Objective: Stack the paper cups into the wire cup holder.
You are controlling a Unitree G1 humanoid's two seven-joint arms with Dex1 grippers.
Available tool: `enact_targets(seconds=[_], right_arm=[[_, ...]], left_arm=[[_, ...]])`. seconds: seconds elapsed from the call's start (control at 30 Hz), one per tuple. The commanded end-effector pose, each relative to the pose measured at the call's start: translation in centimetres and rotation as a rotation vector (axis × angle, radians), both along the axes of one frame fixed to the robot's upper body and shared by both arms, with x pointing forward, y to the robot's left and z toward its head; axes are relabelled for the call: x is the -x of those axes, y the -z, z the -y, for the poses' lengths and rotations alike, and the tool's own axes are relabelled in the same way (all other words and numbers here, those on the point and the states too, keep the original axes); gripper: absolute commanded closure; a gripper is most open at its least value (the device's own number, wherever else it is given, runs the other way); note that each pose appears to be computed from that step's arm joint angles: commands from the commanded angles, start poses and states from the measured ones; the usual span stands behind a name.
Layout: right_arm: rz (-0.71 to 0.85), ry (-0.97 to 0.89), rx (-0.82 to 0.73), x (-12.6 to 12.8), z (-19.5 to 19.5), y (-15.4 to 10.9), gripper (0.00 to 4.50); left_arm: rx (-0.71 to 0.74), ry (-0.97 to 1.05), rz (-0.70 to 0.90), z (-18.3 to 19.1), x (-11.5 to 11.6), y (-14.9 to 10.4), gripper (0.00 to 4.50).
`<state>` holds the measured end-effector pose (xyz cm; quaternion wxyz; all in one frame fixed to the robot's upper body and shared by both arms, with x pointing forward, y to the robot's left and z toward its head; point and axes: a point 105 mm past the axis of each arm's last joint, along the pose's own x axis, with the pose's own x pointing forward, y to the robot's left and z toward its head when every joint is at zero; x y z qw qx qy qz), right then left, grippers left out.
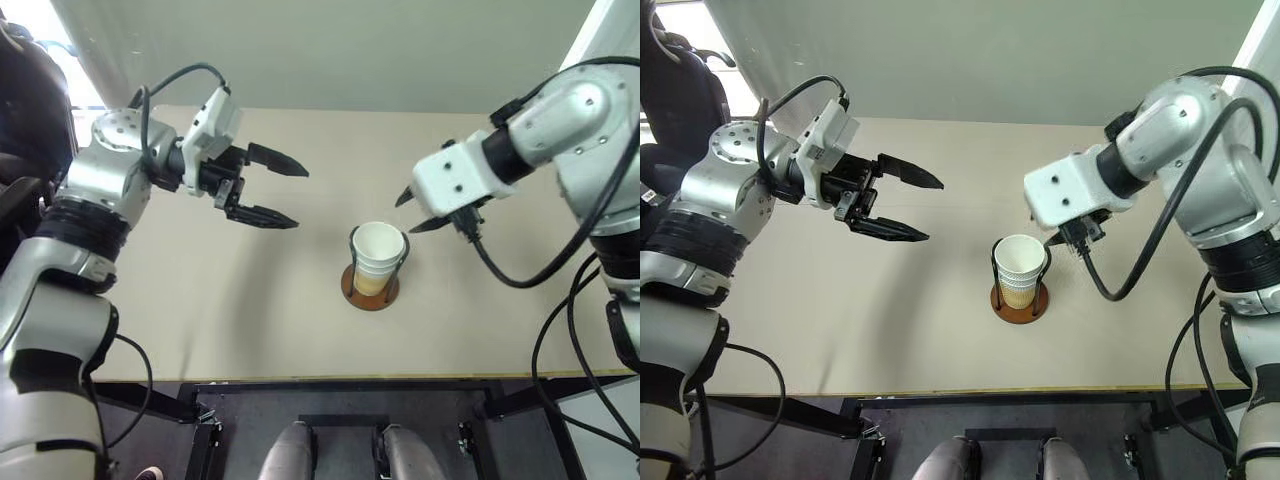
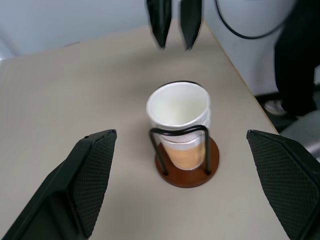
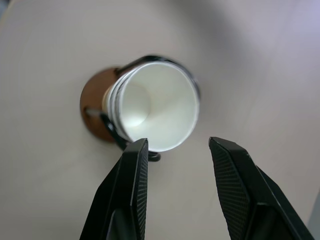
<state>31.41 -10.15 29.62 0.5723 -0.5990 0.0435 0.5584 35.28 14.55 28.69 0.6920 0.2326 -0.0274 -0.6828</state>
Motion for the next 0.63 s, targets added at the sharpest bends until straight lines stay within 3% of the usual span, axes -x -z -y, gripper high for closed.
enact_targets(seconds=[0.03,0.2,0.33,0.63], right_arm=[[-0.012,0.216,-0.243,-1.7,3.9,-1.4,2.61],[0.033,0.461,-0.522,-4.8,7.8,-1.7,2.61],[0.086,0.647,-0.692,-7.1,11.2,-0.1,2.61],[0.181,0.893,-0.889,-10.7,15.0,3.3,2.61]], left_arm=[[0.113,-0.133,-0.046,-2.1,-1.4,-0.5,0.0],[0.212,-0.293,-0.09,-3.5,-3.0,0.3,0.0],[0.239,-0.356,-0.109,-4.0,-3.4,1.6,0.0],[0.368,-0.542,-0.026,-4.1,-5.7,1.3,0.0]])
